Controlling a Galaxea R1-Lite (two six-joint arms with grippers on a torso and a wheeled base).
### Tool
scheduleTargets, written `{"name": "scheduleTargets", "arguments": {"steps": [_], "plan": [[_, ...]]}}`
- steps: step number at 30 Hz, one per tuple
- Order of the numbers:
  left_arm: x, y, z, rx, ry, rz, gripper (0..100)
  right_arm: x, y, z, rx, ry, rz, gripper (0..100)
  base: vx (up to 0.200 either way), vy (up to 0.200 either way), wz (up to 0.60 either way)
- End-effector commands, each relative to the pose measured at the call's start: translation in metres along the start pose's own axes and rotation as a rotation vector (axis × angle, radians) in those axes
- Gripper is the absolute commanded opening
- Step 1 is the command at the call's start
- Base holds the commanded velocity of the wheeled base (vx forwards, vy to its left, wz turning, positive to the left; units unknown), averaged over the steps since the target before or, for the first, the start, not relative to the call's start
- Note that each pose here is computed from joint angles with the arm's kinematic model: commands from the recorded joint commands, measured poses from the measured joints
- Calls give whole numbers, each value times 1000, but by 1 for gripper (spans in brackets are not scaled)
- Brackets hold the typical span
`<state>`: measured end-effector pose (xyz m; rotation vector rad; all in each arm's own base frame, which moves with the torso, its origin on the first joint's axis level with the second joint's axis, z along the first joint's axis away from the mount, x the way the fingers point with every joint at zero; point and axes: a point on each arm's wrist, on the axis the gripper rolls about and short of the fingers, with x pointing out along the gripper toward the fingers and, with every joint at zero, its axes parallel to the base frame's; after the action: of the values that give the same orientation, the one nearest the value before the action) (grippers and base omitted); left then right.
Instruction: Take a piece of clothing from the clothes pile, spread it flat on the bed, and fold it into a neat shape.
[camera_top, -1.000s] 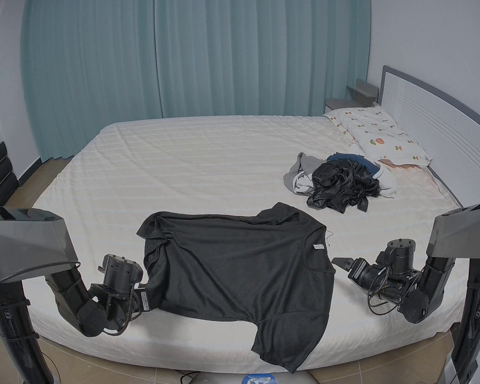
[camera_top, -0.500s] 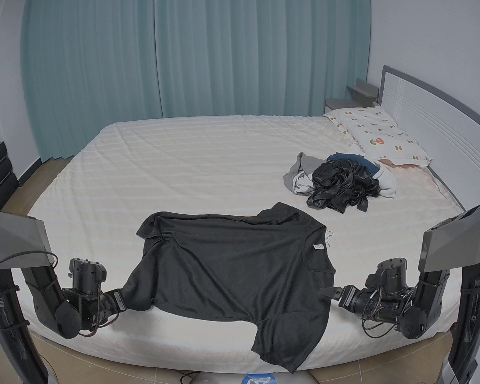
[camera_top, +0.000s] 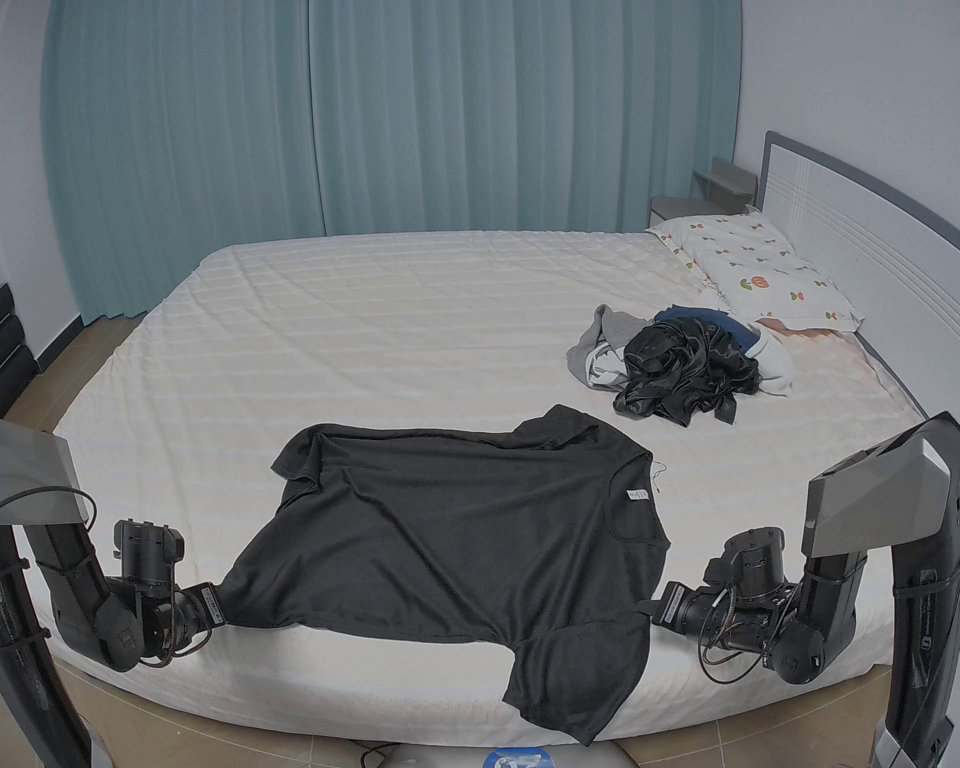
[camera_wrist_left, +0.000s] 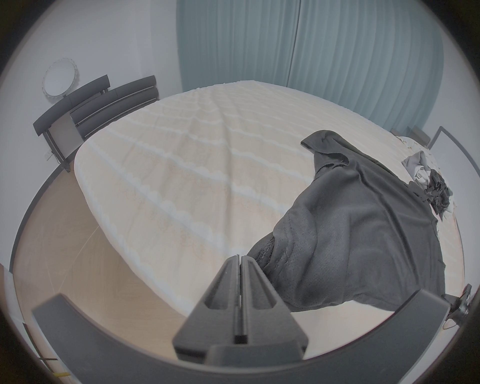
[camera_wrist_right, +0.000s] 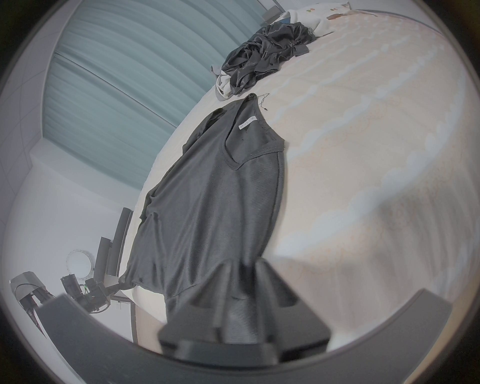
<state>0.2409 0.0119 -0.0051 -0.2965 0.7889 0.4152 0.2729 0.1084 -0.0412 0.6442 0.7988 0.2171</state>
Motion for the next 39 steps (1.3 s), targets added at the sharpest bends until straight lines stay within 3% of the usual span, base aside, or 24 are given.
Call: {"name": "scheduleTargets", "arguments": {"steps": [1, 7, 14, 22, 30, 31, 32, 33, 39], "plan": [[4, 2, -4, 4, 23, 12, 0, -4, -7, 2, -5, -10, -32, 0, 0, 0, 0], [-2, 7, -13, 71, 68, 32, 0, -29, -17, 20, -53, -83, -90, 0, 0, 0, 0], [-5, 10, -18, 104, 93, 44, 0, -40, -38, 35, -88, -97, -163, 0, 0, 0, 0], [-7, 12, -26, 133, 147, 60, 0, -37, -41, 36, -89, -100, -168, 0, 0, 0, 0], [-4, 10, -25, 127, 142, 51, 0, -30, -44, 29, -99, -67, -178, 0, 0, 0, 0], [-4, 10, -24, 123, 138, 49, 0, -29, -46, 28, -102, -65, -181, 100, 0, 0, 0], [-4, 10, -24, 121, 137, 47, 0, -28, -46, 27, -104, -62, -182, 100, 0, 0, 0], [-5, 9, -23, 119, 130, 44, 100, -28, -46, 27, -104, -64, -180, 100, 0, 0, 0], [-7, 8, -15, 101, 97, 19, 100, -35, -38, 36, -117, -127, -146, 100, 0, 0, 0]]}}
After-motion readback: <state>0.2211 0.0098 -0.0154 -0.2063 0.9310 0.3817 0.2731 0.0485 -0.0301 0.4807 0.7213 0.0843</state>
